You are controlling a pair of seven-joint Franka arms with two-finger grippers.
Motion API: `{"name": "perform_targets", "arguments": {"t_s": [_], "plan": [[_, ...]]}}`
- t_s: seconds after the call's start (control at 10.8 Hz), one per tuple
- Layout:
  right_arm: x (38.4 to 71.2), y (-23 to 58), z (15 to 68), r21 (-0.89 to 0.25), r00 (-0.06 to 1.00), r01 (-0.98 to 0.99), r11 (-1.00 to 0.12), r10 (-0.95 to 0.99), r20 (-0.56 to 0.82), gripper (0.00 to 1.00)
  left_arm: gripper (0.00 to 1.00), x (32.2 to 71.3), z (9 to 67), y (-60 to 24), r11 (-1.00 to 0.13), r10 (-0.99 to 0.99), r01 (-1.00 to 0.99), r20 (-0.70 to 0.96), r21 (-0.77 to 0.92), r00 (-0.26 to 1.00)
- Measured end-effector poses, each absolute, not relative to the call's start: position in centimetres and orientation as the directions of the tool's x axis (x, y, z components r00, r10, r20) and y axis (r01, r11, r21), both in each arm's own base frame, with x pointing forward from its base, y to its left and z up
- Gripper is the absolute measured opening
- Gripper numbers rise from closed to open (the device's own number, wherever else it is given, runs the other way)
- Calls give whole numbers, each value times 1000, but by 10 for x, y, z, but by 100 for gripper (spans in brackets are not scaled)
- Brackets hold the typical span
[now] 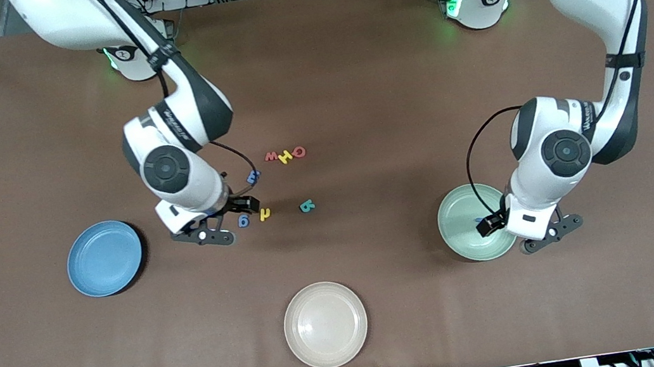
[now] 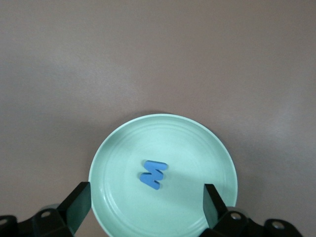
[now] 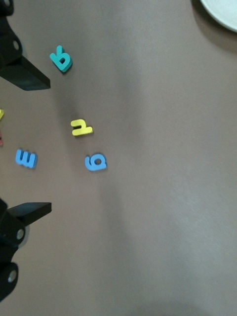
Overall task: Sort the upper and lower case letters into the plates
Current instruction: 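Raise the left gripper off the plate while the right gripper lowers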
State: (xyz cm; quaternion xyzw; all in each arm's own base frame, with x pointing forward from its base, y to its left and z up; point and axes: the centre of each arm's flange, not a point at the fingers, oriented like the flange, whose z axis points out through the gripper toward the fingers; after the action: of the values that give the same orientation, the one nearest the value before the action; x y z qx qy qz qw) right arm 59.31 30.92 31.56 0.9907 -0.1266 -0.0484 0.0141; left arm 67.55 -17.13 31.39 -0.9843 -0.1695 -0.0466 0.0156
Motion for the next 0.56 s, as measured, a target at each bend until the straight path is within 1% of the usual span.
{"name": "perform_targets", "arguments": {"t_s": [0.19, 0.37, 0.56], "plan": [[594, 318, 299, 29, 961, -265, -964, -266, -78, 100, 100, 676, 343, -182, -945, 323, 326, 95, -16, 942], [598, 321, 282, -6, 962, -271, -963, -270, -40, 100, 100, 676, 356, -191, -949, 313, 315, 105, -4, 944], [595, 325, 257, -28, 964, -265, -964, -265, -16, 100, 100, 676, 369, -196, -953, 300, 301, 119, 8, 946]]}}
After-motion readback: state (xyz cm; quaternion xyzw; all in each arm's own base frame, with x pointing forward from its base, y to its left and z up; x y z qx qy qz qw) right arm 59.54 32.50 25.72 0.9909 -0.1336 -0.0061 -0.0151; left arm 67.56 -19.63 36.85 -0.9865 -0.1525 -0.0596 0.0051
